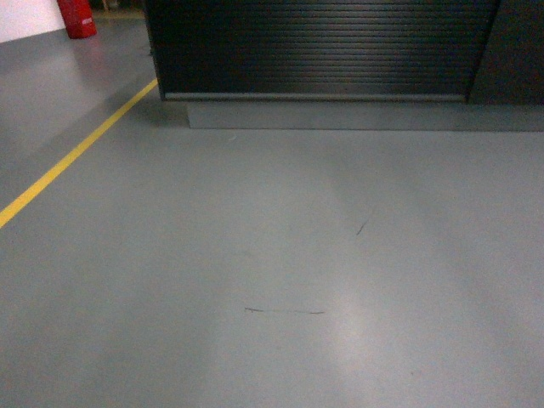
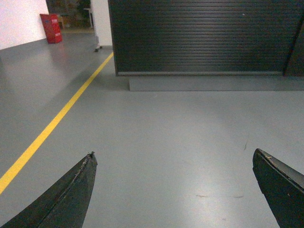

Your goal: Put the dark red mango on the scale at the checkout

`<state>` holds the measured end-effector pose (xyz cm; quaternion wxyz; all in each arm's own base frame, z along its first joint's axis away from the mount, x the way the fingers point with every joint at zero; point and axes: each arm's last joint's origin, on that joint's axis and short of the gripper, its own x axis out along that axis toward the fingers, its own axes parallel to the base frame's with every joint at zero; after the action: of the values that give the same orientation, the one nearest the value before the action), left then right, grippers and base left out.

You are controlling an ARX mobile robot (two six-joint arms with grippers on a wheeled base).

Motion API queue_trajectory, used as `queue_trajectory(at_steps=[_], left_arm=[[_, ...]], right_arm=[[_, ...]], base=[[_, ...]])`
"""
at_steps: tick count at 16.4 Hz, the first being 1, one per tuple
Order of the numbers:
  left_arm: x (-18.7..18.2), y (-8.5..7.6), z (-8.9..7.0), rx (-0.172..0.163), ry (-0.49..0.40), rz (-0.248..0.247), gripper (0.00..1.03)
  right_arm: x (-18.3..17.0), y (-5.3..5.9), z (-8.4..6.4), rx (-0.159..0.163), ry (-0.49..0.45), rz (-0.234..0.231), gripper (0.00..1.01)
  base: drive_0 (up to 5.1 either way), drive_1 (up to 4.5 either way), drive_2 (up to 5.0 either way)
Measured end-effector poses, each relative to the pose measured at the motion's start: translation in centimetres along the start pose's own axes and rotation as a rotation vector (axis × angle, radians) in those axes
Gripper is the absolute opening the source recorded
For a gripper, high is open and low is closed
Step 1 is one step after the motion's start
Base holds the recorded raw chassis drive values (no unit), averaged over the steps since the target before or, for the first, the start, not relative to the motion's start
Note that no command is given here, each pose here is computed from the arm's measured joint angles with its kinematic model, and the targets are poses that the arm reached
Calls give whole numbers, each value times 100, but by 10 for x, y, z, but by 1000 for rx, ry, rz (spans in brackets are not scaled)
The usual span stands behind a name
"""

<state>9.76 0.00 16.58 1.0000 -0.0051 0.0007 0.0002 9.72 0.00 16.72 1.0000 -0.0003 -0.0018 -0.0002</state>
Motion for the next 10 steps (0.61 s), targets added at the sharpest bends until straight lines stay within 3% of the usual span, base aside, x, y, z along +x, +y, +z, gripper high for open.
queue_trajectory(at_steps=[10], left_arm=[[0,0,0,0,-1,0,98]], right_arm=[[0,0,0,0,-1,0,98]], base=[[-8,409,-424]])
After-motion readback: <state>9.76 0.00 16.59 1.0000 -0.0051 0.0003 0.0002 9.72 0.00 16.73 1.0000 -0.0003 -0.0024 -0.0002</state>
